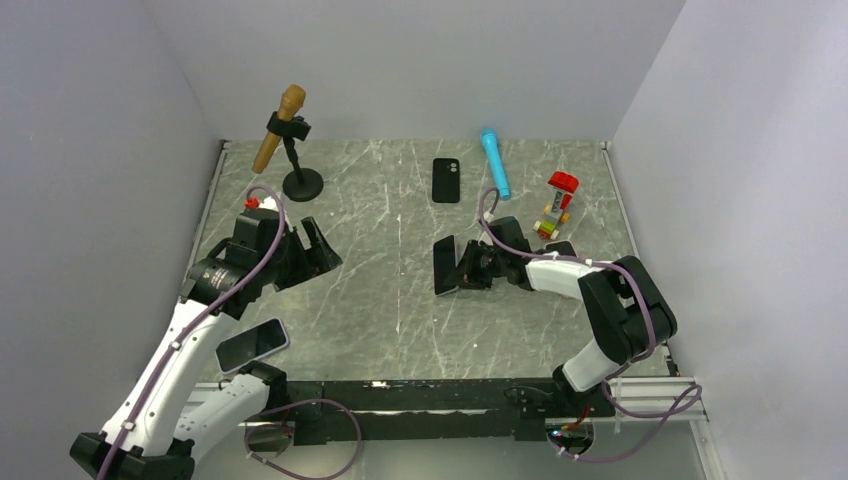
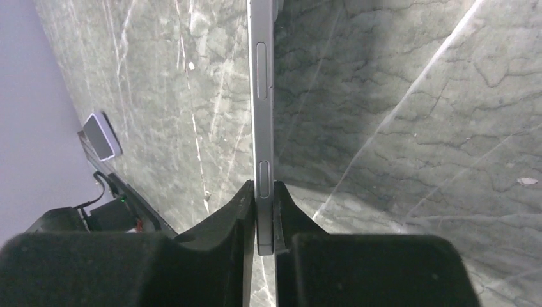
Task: Take the phone out of the phone case
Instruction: Place the phone at the center of the board, then pick up the phone at the center of the board.
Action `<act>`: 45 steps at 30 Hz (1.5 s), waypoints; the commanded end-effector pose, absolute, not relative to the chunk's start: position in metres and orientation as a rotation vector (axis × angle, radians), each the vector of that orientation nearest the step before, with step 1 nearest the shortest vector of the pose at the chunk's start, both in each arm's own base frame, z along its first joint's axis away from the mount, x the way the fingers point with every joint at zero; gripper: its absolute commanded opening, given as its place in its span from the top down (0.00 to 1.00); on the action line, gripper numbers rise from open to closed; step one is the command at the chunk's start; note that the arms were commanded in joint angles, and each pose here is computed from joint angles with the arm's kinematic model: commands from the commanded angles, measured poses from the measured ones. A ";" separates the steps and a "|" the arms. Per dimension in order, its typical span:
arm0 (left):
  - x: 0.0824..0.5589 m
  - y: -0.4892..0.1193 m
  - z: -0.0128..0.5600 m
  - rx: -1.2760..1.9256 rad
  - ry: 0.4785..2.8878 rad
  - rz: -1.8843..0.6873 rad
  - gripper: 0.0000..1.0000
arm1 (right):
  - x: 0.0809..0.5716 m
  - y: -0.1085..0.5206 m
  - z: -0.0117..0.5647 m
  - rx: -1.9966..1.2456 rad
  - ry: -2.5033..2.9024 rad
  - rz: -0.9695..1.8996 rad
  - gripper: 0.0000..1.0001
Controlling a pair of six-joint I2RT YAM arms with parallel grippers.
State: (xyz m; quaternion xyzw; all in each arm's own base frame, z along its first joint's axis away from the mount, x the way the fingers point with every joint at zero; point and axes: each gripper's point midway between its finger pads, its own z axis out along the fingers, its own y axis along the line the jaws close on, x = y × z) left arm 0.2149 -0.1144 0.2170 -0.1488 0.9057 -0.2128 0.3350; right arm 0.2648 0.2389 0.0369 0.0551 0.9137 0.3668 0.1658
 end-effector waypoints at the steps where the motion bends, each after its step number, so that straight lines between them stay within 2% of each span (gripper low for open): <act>1: 0.220 -0.107 0.231 -0.399 2.312 -0.529 0.13 | 0.264 0.226 0.018 0.138 2.636 0.925 0.81; 4: 0.221 -0.107 0.231 -0.405 2.313 -0.528 0.12 | 0.260 0.214 0.005 0.149 2.715 0.813 0.76; 12: 0.220 -0.104 0.235 -0.430 2.303 -0.531 0.02 | 0.263 0.197 0.001 0.149 2.760 0.644 0.54; 15: 0.220 -0.094 0.220 -0.500 2.342 -0.471 0.01 | 0.266 0.193 0.005 0.131 2.766 0.599 0.40; 20: 0.214 -0.074 0.185 -0.684 2.415 -0.422 0.01 | 0.269 0.181 0.019 0.121 2.753 0.501 0.02; 25: 0.199 -0.033 0.161 -0.970 2.426 -0.242 0.01 | 0.270 0.177 0.040 0.120 2.707 0.492 0.00; 30: 0.153 0.018 0.141 -1.506 2.254 0.088 0.01 | 0.270 0.181 0.059 0.096 2.650 0.537 0.00; 34: 0.148 0.027 0.133 -1.655 2.155 0.103 0.00 | 0.269 0.187 0.069 0.064 2.630 0.582 0.00; 45: 0.144 0.018 0.089 -2.032 2.124 0.019 0.01 | 0.258 0.193 0.082 -0.011 2.611 0.650 0.00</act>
